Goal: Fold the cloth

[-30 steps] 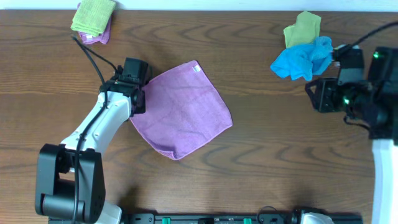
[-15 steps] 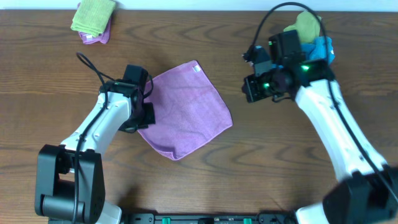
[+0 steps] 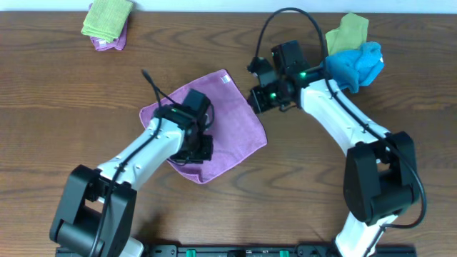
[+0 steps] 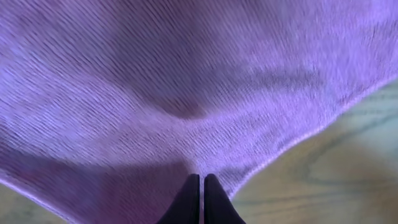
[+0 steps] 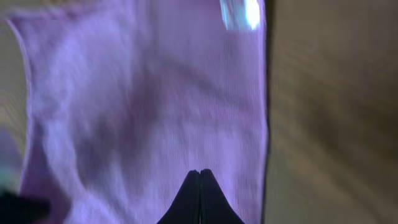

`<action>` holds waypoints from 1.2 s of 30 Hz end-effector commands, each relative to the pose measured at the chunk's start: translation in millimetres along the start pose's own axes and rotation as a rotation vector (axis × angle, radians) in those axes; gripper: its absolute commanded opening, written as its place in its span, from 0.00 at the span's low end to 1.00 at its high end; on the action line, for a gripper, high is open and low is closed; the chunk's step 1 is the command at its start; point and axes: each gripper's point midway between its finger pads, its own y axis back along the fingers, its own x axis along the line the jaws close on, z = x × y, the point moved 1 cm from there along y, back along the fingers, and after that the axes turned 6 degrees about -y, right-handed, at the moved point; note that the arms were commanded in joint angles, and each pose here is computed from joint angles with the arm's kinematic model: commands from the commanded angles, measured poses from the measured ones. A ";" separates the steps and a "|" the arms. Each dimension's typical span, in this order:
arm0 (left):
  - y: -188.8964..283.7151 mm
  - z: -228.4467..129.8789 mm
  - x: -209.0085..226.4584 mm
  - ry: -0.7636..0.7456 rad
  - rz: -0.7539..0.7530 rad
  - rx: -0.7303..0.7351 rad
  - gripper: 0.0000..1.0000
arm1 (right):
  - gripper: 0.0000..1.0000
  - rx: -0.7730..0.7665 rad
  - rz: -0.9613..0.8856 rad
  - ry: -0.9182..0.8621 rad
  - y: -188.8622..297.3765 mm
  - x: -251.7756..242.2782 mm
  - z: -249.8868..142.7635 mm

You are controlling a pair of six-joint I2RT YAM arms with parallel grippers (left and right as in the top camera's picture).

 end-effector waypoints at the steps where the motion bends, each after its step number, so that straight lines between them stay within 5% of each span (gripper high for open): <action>1: 1.8 -9.4 -2.3 -0.021 0.024 0.016 0.06 | 0.01 -0.076 0.026 0.055 -4.7 15.9 19.2; 17: -24.8 -48.9 28.5 0.014 0.165 0.104 0.06 | 0.02 -0.038 0.014 -0.015 -47.1 7.5 9.1; 27: -9.6 -53.9 74.4 0.010 0.451 0.100 0.06 | 0.01 0.010 -0.001 0.015 -31.2 11.0 12.9; 36: -15.0 -53.0 58.6 0.054 0.352 0.100 0.06 | 0.02 0.113 -0.148 0.024 -8.1 -5.9 4.1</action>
